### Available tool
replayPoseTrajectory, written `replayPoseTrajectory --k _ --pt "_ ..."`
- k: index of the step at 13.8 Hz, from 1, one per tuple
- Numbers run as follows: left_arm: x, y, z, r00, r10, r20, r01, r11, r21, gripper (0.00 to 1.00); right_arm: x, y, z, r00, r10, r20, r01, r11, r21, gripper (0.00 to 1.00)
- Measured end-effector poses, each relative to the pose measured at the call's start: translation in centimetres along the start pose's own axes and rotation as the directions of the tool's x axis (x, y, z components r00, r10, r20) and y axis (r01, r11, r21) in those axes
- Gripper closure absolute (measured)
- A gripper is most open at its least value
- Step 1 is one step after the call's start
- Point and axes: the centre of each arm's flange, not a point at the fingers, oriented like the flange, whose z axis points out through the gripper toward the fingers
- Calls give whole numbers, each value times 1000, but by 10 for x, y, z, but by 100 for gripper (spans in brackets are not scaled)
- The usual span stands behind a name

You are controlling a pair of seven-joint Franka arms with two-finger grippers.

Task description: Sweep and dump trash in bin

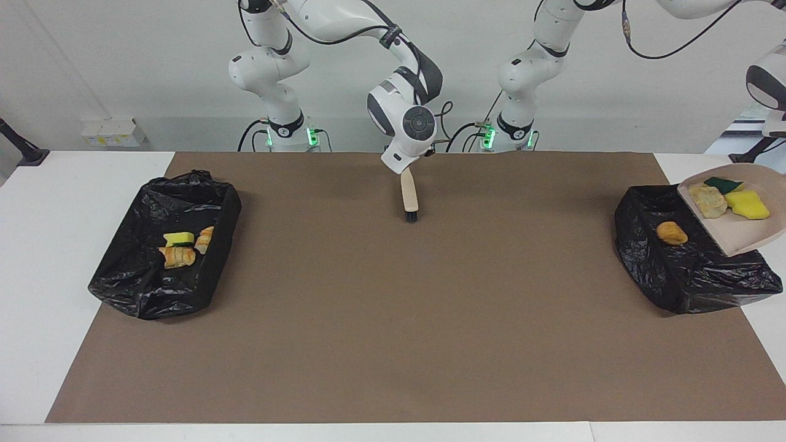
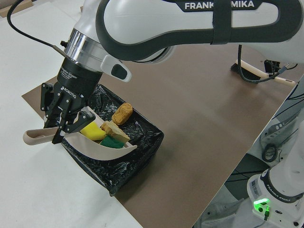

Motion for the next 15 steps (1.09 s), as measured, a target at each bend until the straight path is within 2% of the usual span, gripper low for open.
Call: replayPoseTrajectory --k 2,3,8,12,15 --pt "-2 0 -1 999 19 32 -19 1000 -5 68 13 11 -19 1000 6 -19 -5 999 33 4" --pt "-3 0 -1 999 27 47 -27 1000 -7 68 24 22 -32 999 -1 -35 3 999 49 0" --pt "-8 -5 -14 987 77 141 -77 997 -8 68 84 123 -93 987 -65 -148 68 998 11 0" --pt "-7 -10 -40 975 104 196 -100 995 -28 68 110 205 -138 973 -71 -220 62 997 -49 0" --pt "-10 -8 -62 971 100 219 -97 995 -22 68 121 278 -170 968 -29 -248 26 1000 -14 0"
